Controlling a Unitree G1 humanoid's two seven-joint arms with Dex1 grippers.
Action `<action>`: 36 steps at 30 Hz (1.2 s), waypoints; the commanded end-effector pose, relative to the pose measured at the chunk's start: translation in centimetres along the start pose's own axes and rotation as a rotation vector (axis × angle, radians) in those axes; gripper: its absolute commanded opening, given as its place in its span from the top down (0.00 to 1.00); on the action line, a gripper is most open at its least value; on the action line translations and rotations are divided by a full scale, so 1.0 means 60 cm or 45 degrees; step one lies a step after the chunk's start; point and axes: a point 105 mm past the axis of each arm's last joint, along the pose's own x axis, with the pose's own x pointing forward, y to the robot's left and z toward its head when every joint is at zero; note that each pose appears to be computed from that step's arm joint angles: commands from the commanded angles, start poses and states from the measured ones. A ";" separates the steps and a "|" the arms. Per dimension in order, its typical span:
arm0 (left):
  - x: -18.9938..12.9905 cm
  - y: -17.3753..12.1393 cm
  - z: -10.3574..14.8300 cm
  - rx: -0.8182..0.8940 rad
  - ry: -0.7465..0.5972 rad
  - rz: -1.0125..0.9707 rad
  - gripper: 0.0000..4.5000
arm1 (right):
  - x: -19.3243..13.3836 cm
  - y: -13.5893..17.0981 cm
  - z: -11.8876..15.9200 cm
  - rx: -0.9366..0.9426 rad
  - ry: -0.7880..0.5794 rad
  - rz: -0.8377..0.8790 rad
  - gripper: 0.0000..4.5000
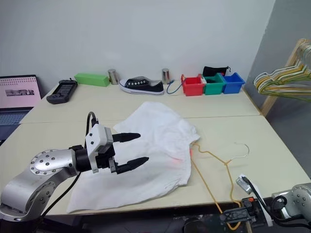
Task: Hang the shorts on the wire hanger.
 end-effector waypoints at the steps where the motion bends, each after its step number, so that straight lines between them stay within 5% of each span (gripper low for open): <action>1: 0.002 -0.002 0.025 0.072 -0.050 0.018 0.00 | 0.013 0.000 0.013 0.021 0.005 0.015 1.00; 16: 0.004 0.007 0.027 0.102 -0.050 0.026 0.00 | 0.035 -0.001 0.120 0.145 -0.118 0.126 1.00; 27: 0.007 0.006 0.026 0.104 -0.051 0.010 0.00 | 0.005 0.028 0.179 0.004 -0.163 0.031 1.00; 32: 0.000 0.029 0.036 0.154 -0.029 0.006 0.00 | -0.008 0.074 0.223 -0.454 -0.142 -0.190 1.00; 36: -0.010 0.087 0.082 0.273 -0.031 0.036 0.00 | -0.004 0.077 0.297 -0.978 -0.183 -0.575 1.00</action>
